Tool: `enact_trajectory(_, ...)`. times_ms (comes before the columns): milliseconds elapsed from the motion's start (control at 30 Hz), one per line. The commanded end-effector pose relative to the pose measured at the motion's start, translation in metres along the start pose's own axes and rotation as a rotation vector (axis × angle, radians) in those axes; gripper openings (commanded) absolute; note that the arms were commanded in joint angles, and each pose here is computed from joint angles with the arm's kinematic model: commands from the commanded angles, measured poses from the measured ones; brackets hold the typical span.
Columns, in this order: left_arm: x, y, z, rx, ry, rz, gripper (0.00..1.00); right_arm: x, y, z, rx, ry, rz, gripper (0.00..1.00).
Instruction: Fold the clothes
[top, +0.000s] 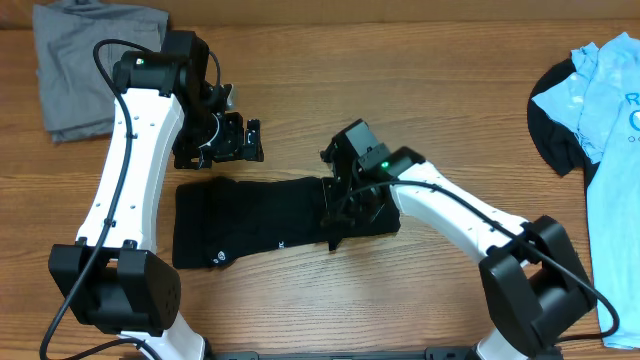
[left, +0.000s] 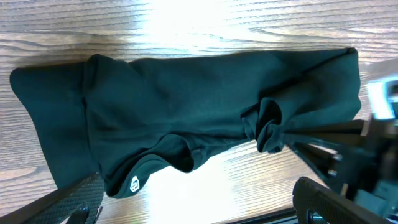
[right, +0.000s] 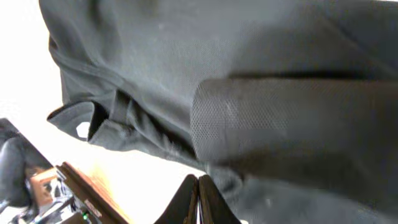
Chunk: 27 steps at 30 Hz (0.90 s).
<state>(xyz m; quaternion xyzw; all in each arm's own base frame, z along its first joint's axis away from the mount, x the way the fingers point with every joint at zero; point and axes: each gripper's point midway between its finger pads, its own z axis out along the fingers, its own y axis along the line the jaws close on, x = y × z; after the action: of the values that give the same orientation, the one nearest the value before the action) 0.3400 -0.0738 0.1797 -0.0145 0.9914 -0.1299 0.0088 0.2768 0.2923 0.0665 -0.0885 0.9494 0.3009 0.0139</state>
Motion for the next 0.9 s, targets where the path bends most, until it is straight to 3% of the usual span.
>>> enact_trajectory(0,0.002,-0.002,-0.004,-0.003,-0.011,0.026,1.00,0.007,-0.010,0.017,-0.039,0.035,0.010,0.05)
enact_trajectory(233,0.002,-0.002,-0.004,-0.003,-0.011,0.025,1.00,-0.020,-0.043,0.031,-0.037,-0.023,-0.050,0.11)
enact_trajectory(333,0.002,-0.001,-0.004,-0.004,-0.011,0.026,1.00,-0.032,-0.049,0.019,-0.060,-0.051,-0.055,0.06)
enact_trajectory(567,0.001,-0.002,-0.004,-0.003,-0.018,0.028,1.00,-0.034,0.000,-0.027,-0.330,-0.040,-0.127,0.04)
enact_trajectory(767,0.000,-0.002,-0.004,-0.003,-0.019,0.028,1.00,-0.019,0.043,-0.059,-0.559,-0.003,-0.210,0.15)
enact_trajectory(867,0.000,-0.002,-0.004,-0.003,-0.018,0.028,1.00,-0.011,0.039,-0.055,-0.552,0.029,-0.177,0.19)
